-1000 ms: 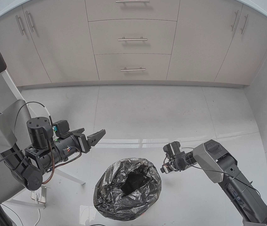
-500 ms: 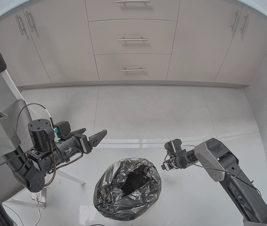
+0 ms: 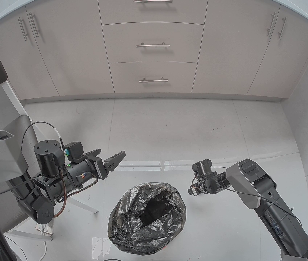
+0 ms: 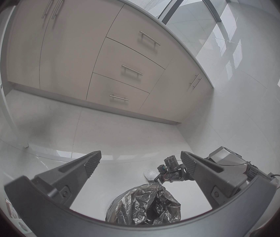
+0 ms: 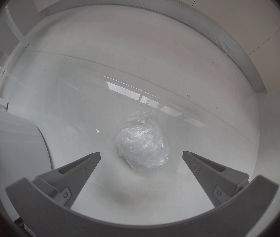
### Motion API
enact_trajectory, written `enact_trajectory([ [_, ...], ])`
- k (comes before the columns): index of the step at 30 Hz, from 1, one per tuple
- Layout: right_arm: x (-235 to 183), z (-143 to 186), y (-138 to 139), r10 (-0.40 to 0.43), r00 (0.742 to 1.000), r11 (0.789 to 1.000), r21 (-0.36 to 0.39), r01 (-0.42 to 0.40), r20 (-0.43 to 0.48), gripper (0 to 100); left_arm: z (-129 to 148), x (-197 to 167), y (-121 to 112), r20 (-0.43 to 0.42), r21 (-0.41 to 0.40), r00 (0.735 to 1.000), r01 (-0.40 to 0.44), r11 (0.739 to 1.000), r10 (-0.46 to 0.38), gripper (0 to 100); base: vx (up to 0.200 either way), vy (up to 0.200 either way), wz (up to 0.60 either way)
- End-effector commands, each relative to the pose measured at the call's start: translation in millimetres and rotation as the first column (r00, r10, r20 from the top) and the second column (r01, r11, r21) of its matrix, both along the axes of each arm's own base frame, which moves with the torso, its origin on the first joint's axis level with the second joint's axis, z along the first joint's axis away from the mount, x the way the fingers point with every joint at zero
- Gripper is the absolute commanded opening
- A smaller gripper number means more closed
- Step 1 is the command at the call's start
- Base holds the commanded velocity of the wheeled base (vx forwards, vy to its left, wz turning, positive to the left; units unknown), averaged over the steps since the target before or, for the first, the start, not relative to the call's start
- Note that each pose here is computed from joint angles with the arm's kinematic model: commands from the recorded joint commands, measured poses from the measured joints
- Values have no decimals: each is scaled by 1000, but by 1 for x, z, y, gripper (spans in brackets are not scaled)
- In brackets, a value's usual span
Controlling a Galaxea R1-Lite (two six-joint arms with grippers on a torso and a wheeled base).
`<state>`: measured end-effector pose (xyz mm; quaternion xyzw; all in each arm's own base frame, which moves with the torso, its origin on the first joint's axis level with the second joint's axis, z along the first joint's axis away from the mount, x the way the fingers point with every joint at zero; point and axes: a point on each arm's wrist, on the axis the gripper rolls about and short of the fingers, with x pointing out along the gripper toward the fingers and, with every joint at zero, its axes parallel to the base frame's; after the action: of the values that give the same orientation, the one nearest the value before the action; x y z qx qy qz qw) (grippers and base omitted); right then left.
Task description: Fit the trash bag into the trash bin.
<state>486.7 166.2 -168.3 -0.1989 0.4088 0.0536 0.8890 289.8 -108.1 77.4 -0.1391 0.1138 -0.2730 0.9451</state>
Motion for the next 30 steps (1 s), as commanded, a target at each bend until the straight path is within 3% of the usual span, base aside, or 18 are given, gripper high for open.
enact_trajectory([
  [1, 0, 0, 0, -1, 1000, 1000, 0, 1, 1, 100, -3, 0, -1, -10, 4, 1000, 1, 1000, -1, 100, 0, 0, 0],
  [30, -2, -5, 0, 0, 1000, 1000, -4, 0, -6, 100, -4, -1, -1, -6, 8, 1000, 8, 1000, -8, 100, 14, 0, 0],
])
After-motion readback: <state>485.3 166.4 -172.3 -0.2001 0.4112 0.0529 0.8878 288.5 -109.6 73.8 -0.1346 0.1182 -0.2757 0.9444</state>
